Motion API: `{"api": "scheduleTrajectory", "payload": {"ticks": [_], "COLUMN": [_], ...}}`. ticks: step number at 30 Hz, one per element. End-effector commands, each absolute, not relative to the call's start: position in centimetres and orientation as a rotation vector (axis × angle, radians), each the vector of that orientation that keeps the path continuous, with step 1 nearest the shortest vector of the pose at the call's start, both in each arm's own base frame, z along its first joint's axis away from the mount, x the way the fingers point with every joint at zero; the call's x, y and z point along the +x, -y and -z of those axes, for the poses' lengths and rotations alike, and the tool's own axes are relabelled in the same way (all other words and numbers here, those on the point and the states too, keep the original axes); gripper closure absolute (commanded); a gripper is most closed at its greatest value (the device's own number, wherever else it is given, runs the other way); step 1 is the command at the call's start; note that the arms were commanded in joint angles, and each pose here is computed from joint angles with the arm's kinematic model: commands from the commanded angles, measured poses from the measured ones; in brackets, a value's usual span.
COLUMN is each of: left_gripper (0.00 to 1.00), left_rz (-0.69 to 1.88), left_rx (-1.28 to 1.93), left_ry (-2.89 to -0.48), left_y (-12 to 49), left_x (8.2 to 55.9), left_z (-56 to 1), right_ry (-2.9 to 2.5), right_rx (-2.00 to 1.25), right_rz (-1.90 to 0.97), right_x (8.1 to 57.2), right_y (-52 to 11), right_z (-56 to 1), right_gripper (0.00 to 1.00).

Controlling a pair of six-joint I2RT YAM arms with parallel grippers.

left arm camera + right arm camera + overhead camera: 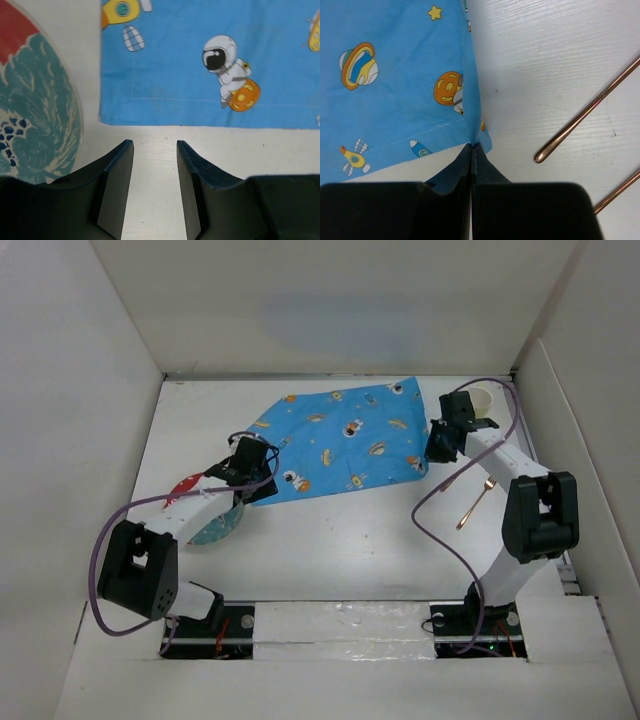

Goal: Set the dinner table for one person

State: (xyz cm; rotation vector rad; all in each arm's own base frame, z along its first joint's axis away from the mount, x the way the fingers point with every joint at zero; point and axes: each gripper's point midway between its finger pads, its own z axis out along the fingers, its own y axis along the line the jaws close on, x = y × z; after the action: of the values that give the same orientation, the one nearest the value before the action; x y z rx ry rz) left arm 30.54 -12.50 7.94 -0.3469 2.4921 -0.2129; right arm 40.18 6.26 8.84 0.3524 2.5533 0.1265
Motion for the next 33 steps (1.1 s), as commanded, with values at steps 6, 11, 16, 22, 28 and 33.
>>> {"api": "scheduleTrajectory", "payload": {"ticks": [6, 11, 16, 22, 28, 33], "left_gripper": [0.62, 0.56, 0.53, 0.51, 0.68, 0.91], "left_rz": [0.166, 0.117, 0.009, -0.146, -0.189, -0.23], "left_rx": [-0.777, -0.885, -0.911, -0.871, -0.793, -0.689], "left_ry": [-2.453, -2.454, -2.454, -2.49, -2.51, -2.564], "left_y": [11.7, 11.5, 10.5, 8.9, 9.1, 9.4], "left_x": [31.0, 31.4, 31.6, 31.1, 32.6, 33.5], "left_z": [-5.3, -3.4, -2.1, -0.1, -0.1, 0.1], "right_ry": [-2.472, -2.471, -2.467, -2.43, -2.404, -2.372], "right_rx": [0.265, 0.211, 0.194, 0.252, 0.293, 0.332], "right_rz": [-0.237, -0.294, -0.309, -0.316, -0.323, -0.321], "right_x": [39.6, 39.0, 38.5, 38.3, 38.5, 38.0], "right_y": [-8.8, -10.5, -10.9, -8.9, -7.6, -6.2], "right_z": [-11.9, -12.2, -12.4, -13.6, -14.4, -15.2], "right_gripper": [1.0, 1.0, 1.0, 1.0, 1.0, 1.0]}}
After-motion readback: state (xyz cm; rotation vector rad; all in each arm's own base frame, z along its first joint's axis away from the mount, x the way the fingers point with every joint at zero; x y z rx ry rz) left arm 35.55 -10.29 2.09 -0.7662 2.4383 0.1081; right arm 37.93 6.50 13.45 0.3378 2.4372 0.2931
